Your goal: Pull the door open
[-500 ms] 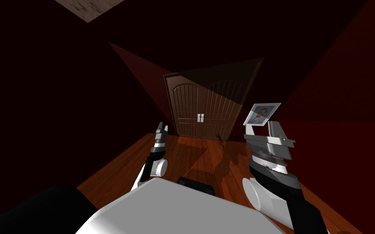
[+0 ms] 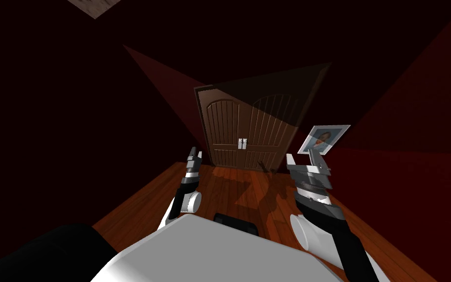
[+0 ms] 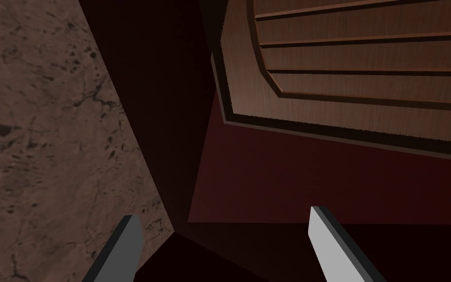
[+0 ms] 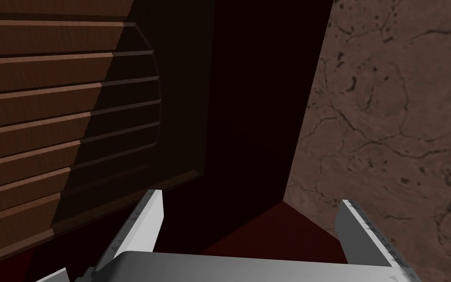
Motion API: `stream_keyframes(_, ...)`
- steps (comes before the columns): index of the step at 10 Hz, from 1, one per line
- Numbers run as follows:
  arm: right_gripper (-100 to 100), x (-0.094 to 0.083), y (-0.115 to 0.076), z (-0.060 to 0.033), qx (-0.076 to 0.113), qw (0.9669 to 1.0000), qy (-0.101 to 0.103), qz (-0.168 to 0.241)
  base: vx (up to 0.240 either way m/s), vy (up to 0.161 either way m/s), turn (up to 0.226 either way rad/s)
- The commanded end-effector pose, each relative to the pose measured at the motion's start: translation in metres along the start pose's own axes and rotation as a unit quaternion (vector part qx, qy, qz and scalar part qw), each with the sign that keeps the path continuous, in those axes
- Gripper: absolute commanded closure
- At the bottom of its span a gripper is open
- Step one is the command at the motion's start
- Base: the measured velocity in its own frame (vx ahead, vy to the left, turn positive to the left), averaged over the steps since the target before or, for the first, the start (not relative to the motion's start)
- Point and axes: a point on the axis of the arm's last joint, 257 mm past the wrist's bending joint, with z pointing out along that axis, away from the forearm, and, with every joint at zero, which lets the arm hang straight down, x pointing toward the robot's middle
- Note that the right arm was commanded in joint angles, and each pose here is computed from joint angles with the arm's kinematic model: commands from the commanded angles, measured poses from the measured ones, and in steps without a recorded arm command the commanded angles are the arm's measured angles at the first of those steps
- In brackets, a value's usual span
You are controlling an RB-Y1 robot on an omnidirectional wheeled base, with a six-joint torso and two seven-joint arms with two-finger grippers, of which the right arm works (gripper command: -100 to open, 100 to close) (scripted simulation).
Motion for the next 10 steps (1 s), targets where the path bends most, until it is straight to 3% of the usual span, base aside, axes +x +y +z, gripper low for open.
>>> stream_keyframes(1, -100, 0.000, -0.017, -0.0036, 0.017, 0.9998, 0.005, -0.001, 0.195, -0.015, 0.015)
stream_keyframes(6, -100, -0.002, -0.054, -0.0141, 0.059, 0.9982, 0.015, -0.003, 0.141, 0.022, 0.009)
stream_keyframes(9, -100, -0.004, -0.090, -0.0270, 0.099, 0.9948, 0.022, -0.004, 0.175, 0.023, 0.011)
stream_keyframes(10, -100, -0.004, -0.090, -0.0270, 0.099, 0.9948, 0.022, -0.004, 0.148, 0.003, 0.031)
